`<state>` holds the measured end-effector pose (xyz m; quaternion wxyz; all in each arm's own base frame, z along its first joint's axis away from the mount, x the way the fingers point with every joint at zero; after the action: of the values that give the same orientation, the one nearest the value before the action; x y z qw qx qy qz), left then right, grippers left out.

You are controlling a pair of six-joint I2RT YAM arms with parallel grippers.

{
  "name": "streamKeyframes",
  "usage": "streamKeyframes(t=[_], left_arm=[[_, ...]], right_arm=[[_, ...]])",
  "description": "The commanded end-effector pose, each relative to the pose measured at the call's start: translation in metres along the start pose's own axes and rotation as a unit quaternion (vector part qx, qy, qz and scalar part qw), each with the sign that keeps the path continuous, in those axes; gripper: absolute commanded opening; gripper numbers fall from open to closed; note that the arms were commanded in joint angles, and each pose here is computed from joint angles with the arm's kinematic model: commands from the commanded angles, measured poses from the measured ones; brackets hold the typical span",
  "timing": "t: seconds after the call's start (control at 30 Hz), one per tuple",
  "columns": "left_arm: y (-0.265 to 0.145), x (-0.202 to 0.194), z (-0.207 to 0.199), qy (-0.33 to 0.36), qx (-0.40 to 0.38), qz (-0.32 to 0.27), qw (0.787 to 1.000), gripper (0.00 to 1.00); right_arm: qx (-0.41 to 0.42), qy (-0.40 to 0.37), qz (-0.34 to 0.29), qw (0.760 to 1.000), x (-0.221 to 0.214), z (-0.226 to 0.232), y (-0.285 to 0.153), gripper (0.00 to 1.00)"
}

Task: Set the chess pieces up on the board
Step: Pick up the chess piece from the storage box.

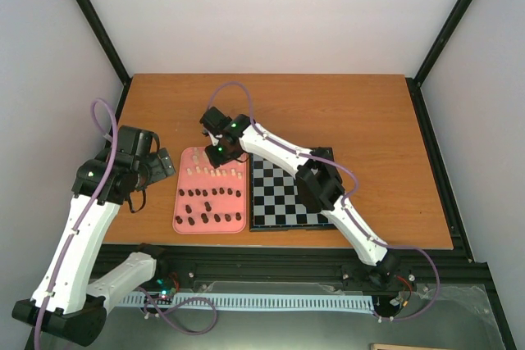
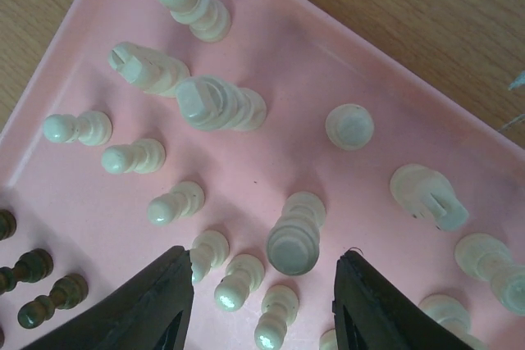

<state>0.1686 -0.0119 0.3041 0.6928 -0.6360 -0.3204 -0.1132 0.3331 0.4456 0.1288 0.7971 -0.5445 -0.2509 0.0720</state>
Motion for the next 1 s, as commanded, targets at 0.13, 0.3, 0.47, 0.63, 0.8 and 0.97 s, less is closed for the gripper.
streamKeyframes(t=[0.13,0.3,0.47,0.63,0.8,0.97], left_arm=[[-0.003,0.005,0.0,0.012,0.0,-0.006,1.0,1.0],[-0.005,0.004,0.001,0.01,-0.002,-0.007,1.0,1.0],[-0.006,0.001,0.003,0.005,-0.001,-0.007,1.0,1.0],[-0.006,0.001,0.003,0.005,-0.001,-0.007,1.0,1.0],[-0.007,0.002,0.003,0.005,-0.004,-0.012,1.0,1.0],[-0.008,0.001,0.004,0.007,-0.001,-0.013,1.0,1.0]], right_arm=[[0.016,-0.007,-0.008,1.0,0.004,0.01,-0.004,0.48],[0.019,-0.006,-0.006,1.0,0.003,0.011,-0.004,0.48],[0.017,-0.009,-0.005,1.0,0.003,0.011,-0.003,0.47],[0.005,-0.008,-0.008,1.0,0.003,0.008,-0.002,0.47],[-0.011,-0.008,-0.01,1.0,0.003,0.004,0.002,0.42],[-0.009,-0.006,-0.009,1.0,0.003,0.003,0.006,0.41]])
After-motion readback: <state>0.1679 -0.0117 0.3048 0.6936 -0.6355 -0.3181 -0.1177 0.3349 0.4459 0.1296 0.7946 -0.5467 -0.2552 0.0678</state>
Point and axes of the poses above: each gripper's point midway between its finger pads, its own y axis out along the fingers, its own z axis along the line the jaws close on, x = y × z, the point moved 7 cm from there along -y, back along the fingers, and after that the axes turned 9 degrees about y, right-handed, at the moved point
